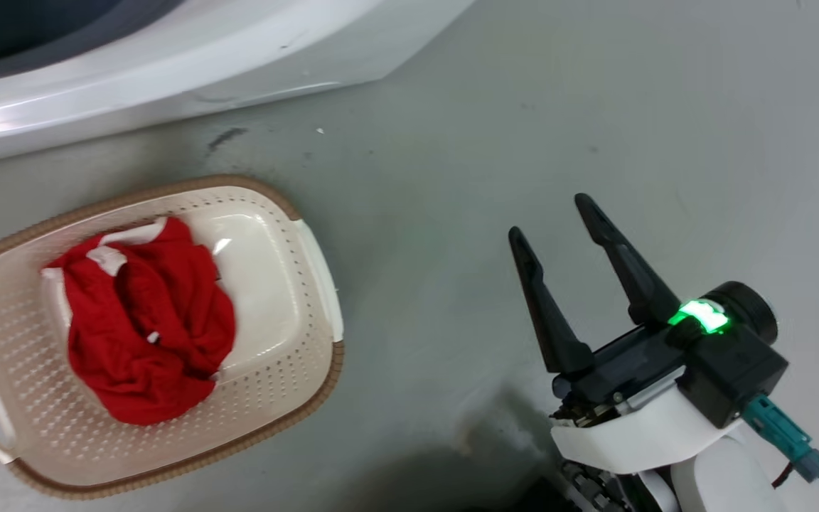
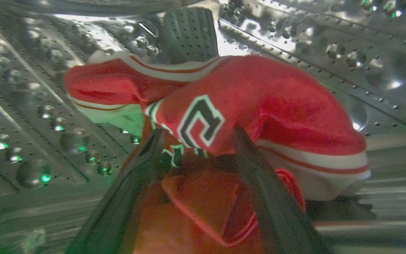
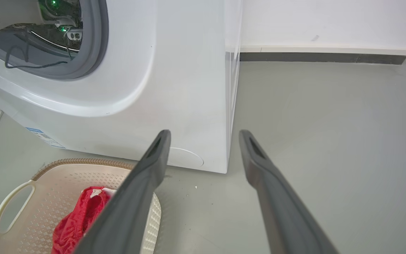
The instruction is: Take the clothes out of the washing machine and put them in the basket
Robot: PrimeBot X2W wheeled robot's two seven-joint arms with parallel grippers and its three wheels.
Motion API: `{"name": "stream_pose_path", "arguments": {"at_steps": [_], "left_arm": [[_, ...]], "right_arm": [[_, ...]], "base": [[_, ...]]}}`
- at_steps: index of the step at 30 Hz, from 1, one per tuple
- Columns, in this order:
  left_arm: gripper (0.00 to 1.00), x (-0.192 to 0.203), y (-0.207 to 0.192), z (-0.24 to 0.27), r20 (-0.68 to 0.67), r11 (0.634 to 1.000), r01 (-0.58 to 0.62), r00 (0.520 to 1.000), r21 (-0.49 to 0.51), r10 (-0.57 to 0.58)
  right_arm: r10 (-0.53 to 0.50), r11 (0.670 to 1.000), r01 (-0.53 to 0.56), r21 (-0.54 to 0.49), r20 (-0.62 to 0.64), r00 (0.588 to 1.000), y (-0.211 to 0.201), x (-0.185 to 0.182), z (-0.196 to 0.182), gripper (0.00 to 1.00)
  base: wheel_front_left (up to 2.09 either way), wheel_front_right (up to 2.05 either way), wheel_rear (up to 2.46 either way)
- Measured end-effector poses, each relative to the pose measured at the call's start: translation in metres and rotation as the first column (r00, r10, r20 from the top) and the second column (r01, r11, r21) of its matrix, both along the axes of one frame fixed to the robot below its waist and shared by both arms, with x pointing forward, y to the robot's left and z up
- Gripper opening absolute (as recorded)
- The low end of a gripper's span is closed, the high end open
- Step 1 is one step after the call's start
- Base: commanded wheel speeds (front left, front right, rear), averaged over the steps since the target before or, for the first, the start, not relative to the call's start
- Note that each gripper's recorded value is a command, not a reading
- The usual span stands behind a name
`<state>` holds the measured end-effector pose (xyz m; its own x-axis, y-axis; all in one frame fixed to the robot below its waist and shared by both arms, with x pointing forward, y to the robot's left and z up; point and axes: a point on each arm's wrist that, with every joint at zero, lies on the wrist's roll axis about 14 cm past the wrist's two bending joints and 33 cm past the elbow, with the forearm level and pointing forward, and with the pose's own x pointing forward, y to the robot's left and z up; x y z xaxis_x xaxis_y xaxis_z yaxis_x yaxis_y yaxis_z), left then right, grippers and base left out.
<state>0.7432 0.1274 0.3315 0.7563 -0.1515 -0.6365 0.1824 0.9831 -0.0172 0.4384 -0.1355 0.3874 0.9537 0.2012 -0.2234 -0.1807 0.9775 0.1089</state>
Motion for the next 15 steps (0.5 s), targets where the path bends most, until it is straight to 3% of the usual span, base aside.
{"name": "stream_pose_path", "arguments": {"at_steps": [9,10,11,12,15], "left_arm": [[1.00,0.001,-0.011,-0.038,-0.130,0.999,0.024,0.991,0.024,-0.021],[0.58,0.002,-0.010,-0.039,-0.134,0.999,0.020,0.991,0.025,-0.016],[0.09,0.002,-0.010,-0.041,-0.140,0.999,0.018,0.990,0.028,-0.014],[0.00,0.002,-0.010,-0.042,-0.145,0.999,0.018,0.989,0.029,-0.014],[0.00,0.002,-0.008,-0.041,-0.143,0.999,0.002,0.990,0.036,0.003]], "right_arm": [[-0.034,0.999,0.035,0.010,-0.064,0.997,-0.008,-0.012,-0.019,1.00],[-0.033,0.999,0.034,0.013,-0.070,0.997,-0.007,-0.013,-0.021,1.00],[-0.033,0.999,0.035,0.016,-0.075,0.997,-0.007,-0.013,-0.023,1.00],[-0.034,0.999,0.035,0.016,-0.073,0.997,-0.007,-0.013,-0.023,1.00],[-0.036,0.999,0.037,0.022,-0.064,0.997,-0.008,-0.011,-0.021,1.00]], "base": [[0.00,0.00,0.00],[0.00,0.00,0.00],[0.00,0.00,0.00],[0.00,0.00,0.00],[0.00,0.00,0.00]]}}
